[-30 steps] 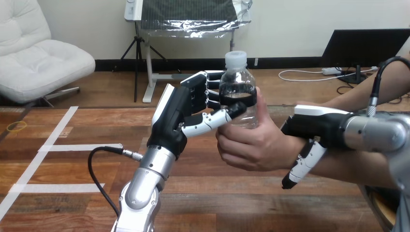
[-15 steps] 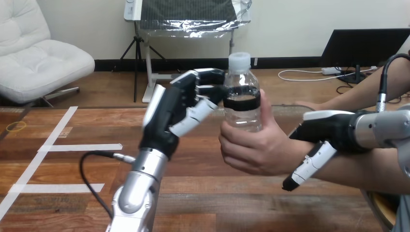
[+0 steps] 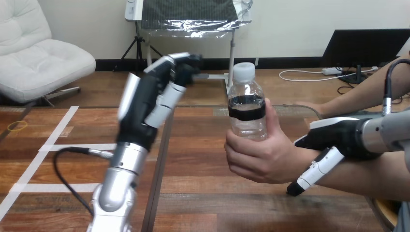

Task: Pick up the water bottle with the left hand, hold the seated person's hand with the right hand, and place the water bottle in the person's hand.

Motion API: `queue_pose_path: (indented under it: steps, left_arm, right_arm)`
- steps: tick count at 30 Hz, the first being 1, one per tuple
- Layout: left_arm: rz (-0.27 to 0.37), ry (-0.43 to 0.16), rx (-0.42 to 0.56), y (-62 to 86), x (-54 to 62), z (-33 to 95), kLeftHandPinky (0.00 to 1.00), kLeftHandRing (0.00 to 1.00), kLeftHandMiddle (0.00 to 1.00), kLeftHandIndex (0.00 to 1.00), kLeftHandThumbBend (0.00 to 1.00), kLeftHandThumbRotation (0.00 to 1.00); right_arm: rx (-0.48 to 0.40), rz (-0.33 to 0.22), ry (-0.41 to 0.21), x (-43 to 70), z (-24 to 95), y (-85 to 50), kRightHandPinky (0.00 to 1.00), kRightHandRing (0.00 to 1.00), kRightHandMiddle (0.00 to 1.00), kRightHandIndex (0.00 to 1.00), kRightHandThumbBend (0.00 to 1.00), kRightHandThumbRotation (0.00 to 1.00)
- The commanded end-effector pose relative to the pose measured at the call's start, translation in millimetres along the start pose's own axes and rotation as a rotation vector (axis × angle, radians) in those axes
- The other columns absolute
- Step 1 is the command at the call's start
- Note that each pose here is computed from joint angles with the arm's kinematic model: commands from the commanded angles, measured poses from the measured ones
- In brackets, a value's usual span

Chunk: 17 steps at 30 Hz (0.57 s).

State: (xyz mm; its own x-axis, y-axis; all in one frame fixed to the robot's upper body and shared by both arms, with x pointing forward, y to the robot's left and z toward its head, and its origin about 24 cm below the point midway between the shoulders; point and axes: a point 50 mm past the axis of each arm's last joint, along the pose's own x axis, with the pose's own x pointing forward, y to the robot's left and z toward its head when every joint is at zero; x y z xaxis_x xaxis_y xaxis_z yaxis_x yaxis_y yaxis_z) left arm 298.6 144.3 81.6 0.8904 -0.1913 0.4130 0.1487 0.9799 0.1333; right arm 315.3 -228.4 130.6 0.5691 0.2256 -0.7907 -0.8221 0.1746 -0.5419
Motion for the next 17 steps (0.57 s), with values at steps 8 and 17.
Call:
queue_pose_path:
  steps: [8,17]
  left_arm:
    - [0.054,-0.078,-0.022,10.5,-1.7,21.2,0.81,0.76,0.75,0.65,0.55,0.87]
    - [0.097,-0.079,-0.107,14.9,-9.9,24.7,0.73,0.73,0.74,0.64,0.51,0.84]
  right_arm:
    - [0.008,-0.106,-0.059,-12.3,-17.2,-8.3,0.72,0.91,0.93,0.96,1.00,0.97]
    - [0.118,-0.250,-0.158,-13.2,-26.9,-5.9,0.70,0.87,0.92,0.94,0.99,1.00]
